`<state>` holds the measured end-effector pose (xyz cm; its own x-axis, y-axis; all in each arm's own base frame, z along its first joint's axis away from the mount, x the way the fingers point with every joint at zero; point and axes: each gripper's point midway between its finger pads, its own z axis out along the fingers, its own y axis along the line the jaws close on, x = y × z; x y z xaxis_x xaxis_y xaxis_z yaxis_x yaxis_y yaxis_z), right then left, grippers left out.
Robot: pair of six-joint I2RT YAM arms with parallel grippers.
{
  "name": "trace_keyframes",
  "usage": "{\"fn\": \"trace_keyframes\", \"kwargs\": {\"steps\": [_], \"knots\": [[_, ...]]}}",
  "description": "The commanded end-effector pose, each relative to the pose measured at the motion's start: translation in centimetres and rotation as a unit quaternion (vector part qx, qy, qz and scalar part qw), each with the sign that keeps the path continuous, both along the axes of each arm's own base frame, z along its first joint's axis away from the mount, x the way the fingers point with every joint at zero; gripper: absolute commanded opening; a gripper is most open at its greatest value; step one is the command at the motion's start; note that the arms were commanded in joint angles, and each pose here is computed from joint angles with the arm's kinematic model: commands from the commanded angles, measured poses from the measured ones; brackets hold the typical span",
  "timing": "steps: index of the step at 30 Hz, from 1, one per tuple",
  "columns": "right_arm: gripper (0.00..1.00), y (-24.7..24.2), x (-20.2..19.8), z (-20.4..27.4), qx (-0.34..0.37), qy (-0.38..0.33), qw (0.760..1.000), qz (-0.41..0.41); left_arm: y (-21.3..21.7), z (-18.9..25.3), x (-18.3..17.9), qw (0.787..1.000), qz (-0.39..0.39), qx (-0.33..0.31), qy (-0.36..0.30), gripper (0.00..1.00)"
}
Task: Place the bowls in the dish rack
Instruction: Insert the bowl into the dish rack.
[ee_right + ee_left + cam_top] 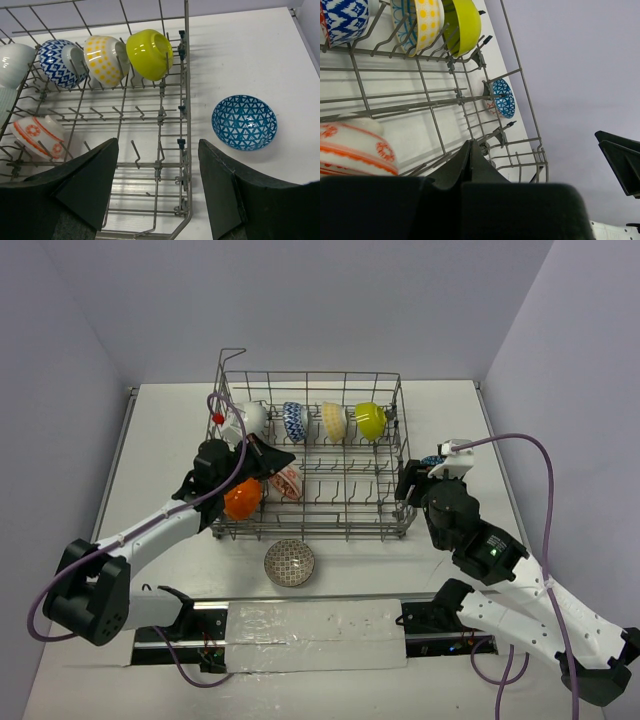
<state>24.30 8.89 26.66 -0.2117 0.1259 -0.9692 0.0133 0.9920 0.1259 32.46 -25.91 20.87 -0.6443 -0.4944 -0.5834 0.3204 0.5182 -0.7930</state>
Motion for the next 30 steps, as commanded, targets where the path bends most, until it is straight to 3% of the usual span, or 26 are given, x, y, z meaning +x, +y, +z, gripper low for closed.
{"fn": "trace_keyframes", "kwargs": {"steps": [1, 9, 14, 18, 22, 25, 30], "knots": [[0.73, 0.1, 0.3, 1.4, 0.014, -0.017, 1.000, -0.002, 0.8, -7.5, -1.6, 0.993, -0.010, 0.058, 0.101, 0.01], [0.73, 0.3, 0.2, 1.4, 0.017, -0.016, 1.000, 0.005, 1.1, -7.0, -1.7, 0.993, -0.004, 0.065, 0.099, 0.05], [0.73, 0.7, 0.1, 1.4, 0.021, -0.017, 1.000, 0.016, 1.9, -5.9, -2.1, 0.993, 0.011, 0.079, 0.087, 0.16], [0.74, 3.3, 0.1, 1.2, 0.016, -0.008, 0.996, 0.085, 2.1, -3.9, -2.3, 0.992, 0.026, 0.115, 0.050, 0.21], [0.75, 8.3, -0.6, 0.6, 0.002, 0.033, 0.976, 0.214, 3.0, -0.5, -2.8, 0.991, 0.056, 0.125, 0.002, 0.25], [0.74, 10.6, -0.4, 0.5, -0.005, 0.054, 0.965, 0.256, 4.3, 2.9, -3.4, 0.988, 0.080, 0.121, -0.045, 0.28], [0.74, 12.8, 0.9, 1.9, -0.003, 0.047, 0.961, 0.273, 6.6, 4.9, -4.1, 0.981, 0.110, 0.156, -0.044, 0.38]]}}
